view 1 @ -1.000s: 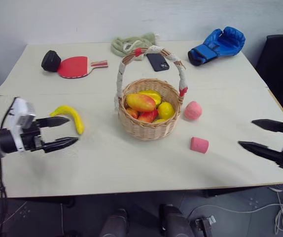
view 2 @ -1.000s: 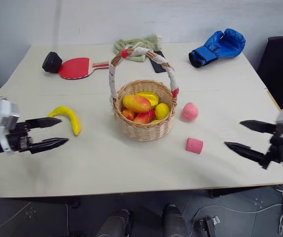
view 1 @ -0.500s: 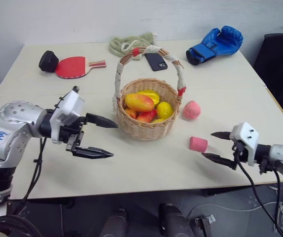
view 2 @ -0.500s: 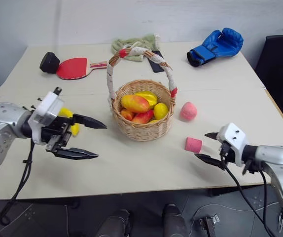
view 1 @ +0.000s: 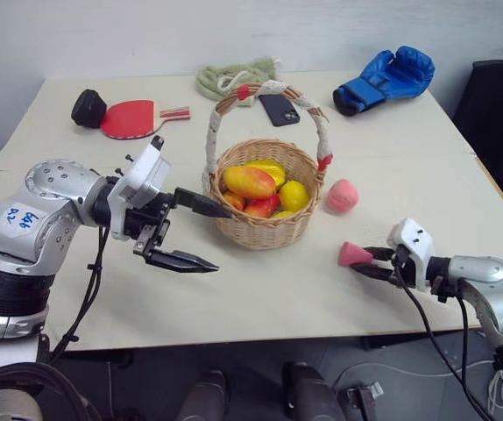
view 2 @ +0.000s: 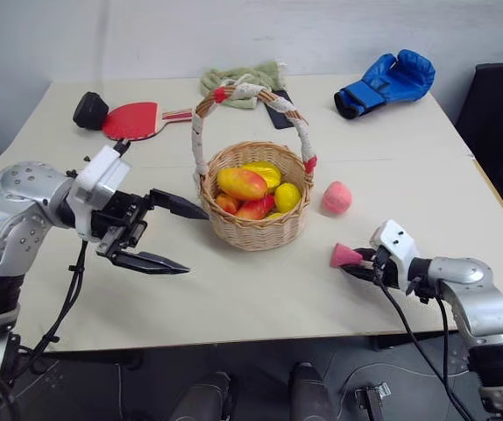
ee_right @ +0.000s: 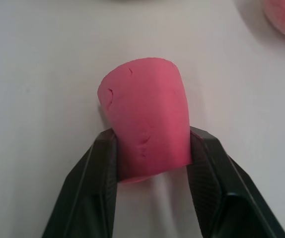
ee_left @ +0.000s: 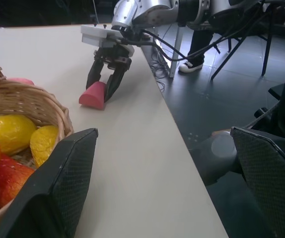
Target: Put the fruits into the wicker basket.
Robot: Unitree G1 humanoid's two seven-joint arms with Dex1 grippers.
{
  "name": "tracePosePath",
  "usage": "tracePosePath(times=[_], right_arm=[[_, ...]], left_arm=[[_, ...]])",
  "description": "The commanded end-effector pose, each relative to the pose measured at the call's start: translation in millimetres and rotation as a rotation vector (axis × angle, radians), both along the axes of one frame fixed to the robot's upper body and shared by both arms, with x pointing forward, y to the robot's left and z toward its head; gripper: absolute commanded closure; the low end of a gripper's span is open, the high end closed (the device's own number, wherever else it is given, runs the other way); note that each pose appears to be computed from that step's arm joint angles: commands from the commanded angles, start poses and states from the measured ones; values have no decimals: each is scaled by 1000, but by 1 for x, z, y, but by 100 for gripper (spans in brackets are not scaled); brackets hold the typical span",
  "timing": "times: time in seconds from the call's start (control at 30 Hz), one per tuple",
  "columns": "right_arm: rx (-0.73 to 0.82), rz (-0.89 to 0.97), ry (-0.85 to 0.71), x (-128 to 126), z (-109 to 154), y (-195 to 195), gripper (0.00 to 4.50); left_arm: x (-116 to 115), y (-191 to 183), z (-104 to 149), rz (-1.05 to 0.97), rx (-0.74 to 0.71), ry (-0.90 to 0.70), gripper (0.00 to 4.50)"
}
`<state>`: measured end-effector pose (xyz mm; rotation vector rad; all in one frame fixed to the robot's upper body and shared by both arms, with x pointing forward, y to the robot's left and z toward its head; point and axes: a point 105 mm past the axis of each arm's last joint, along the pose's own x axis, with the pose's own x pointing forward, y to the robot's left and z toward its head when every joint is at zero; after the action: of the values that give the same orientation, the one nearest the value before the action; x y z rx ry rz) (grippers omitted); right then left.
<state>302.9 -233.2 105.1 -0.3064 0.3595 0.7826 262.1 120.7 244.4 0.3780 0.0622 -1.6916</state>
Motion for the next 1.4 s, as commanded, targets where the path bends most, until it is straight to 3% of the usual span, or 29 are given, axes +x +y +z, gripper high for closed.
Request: tracePosePath(times=[0.03,0.13,0.27,0.43,0.53,0.6,0.77,0.87,0.93,1.1,1.2,1.4], right_arm=[[41,-273,-91,-6,23,-49,317],[66,-618,-125,-23,27,-113,317],[130,-893,-82,-42,18,-157,317],[205,-903,-45,-46,14,-143,151],[218,-895,-66,-45,24,-136,46],[199,-882,-98,-47,37,-133,3],[114,-656,-252,-42,95,-91,3],[188,-330,-309,-47,135,-26,3],[208,-91,-325,-61,153,18,3],[229,229,-310,-84,168,70,3],[220,285,-311,-85,173,81,3],[206,339,-328,-84,180,91,3]], left_arm=[[-1,-4,13,-3,-42,-37,0],[2,-5,14,12,-64,-31,0],[8,-5,10,29,-69,-27,0],[16,-5,8,44,-80,-23,0],[20,-4,7,60,-82,-25,0],[22,-2,6,88,-85,-25,0],[33,18,11,309,-139,0,0],[48,44,4,609,-148,74,0],[55,67,-16,832,-80,154,0],[82,89,-57,1335,-31,361,0],[92,81,-57,1438,-122,433,0],[116,87,-70,1683,-120,507,0]])
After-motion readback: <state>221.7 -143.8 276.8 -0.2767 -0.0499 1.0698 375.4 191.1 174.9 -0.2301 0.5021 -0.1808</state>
